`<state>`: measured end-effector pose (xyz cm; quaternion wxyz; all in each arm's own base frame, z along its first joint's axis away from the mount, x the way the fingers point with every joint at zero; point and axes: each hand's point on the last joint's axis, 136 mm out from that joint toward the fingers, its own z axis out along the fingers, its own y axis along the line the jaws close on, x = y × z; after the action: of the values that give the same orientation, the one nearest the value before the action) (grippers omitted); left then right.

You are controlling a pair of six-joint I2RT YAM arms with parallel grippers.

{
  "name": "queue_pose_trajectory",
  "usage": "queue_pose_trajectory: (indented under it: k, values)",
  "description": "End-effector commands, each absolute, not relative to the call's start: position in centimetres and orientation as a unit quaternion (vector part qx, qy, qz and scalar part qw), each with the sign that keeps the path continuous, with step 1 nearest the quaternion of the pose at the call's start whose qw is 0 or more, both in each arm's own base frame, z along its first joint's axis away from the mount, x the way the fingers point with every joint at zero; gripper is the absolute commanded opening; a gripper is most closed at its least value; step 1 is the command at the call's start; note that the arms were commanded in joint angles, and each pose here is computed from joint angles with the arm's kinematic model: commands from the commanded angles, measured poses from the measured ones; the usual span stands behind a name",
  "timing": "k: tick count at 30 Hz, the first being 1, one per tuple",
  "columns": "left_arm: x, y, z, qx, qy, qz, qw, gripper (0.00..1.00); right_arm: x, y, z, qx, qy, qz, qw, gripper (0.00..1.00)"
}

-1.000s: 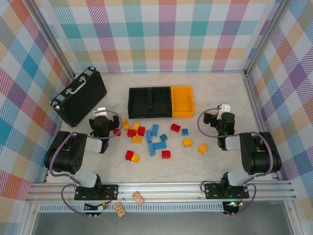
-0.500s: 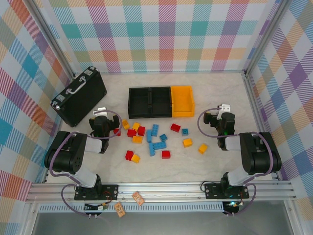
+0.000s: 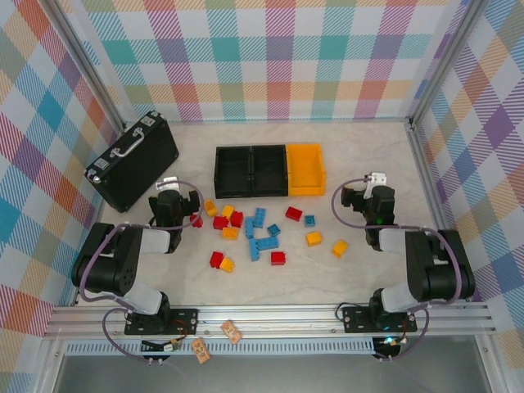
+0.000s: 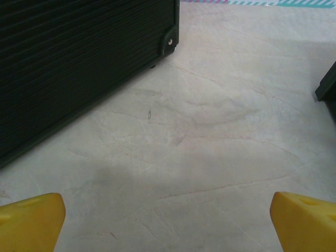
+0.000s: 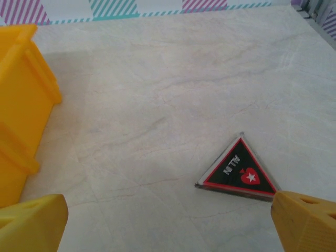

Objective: Sort the legos into containers by color
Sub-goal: Pick up the lego from the center of the table.

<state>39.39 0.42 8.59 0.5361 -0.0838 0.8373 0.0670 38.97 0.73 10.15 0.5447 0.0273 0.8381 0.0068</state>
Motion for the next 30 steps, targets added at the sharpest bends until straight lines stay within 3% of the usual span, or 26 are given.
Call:
queue_pose_trajectory:
  k: [1,6,9,11,14,17,18,25,30]
  values:
    - [40.2,0.8,12.1,-0.086,0.837,0.084,0.534,0.99,39.4,1.0,14.6,0.034,0.829,0.024,0.558,0.99]
    - [39.7,1.1,16.2,-0.145,0.823,0.056,0.546,1.0,38.9,2.2,18.3,0.066,0.823,0.089,0.557,0.99]
    - [39.0,0.2,18.2,-0.204,0.81,-0.022,0.549,0.99,37.7,3.1,19.7,0.121,0.834,0.151,0.516,0.99]
    - [37.7,0.4,18.4,-0.279,0.798,-0.066,0.529,1.0,36.4,2.5,18.7,0.217,0.843,0.174,0.461,0.99]
    - [36.8,-1.3,18.6,-0.271,0.809,-0.124,0.506,0.99,35.6,4.7,19.2,0.192,0.85,0.229,0.433,1.0]
    - [35.7,-3.5,18.0,-0.247,0.845,-0.163,0.445,0.99,34.6,7.0,19.4,0.156,0.859,0.281,0.398,0.85]
    - [35.2,-4.5,17.8,-0.235,0.856,-0.182,0.423,0.93,34.2,7.5,19.3,0.152,0.864,0.288,0.383,0.82]
    - [30.9,-9.0,15.1,-0.185,0.9,-0.237,0.314,0.71,30.9,9.4,16.4,0.122,0.921,0.237,0.285,0.72]
    - [27.9,-12.5,13.5,-0.141,0.918,-0.248,0.275,0.68,28.7,11.5,12.9,0.082,0.956,0.182,0.216,0.71]
